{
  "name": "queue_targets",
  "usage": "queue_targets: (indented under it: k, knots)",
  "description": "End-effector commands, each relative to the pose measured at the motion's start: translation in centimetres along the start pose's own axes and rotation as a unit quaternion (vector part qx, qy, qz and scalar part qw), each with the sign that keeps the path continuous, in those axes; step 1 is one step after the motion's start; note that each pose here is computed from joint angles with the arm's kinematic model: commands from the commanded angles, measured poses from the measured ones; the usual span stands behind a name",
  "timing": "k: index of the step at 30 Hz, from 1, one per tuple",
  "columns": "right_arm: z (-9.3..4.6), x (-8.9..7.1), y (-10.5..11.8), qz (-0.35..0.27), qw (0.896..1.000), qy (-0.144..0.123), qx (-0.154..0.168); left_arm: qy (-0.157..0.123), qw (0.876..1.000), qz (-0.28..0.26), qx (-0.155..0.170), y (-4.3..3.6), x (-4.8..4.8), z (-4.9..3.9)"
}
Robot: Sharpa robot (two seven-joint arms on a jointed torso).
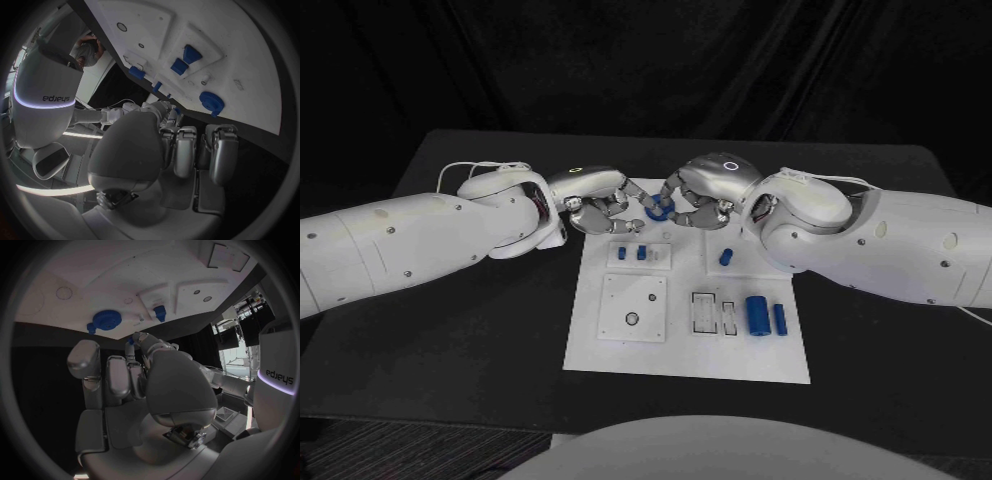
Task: Assemble the parts on the task board
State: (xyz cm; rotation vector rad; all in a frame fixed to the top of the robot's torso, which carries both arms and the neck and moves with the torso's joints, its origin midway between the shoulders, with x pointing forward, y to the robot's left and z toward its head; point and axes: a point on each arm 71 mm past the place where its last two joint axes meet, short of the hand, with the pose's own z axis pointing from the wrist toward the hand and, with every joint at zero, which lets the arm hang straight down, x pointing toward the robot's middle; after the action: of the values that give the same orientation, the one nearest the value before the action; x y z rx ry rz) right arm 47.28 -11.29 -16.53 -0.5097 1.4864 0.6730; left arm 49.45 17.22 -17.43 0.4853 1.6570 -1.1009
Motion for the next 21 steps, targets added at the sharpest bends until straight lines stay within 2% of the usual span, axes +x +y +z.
queue_targets:
  k: [1,21]
  knots:
    - [0.06,-0.02,0.12,-0.004,1.000,0.002,-0.005,0.002,1.000,-0.001,0.012,-0.23,0.17,0.09]
    - [-0.10,-0.19,0.80,0.000,1.000,-0.006,-0.019,0.012,1.000,-0.007,0.001,0.17,0.57,0.04]
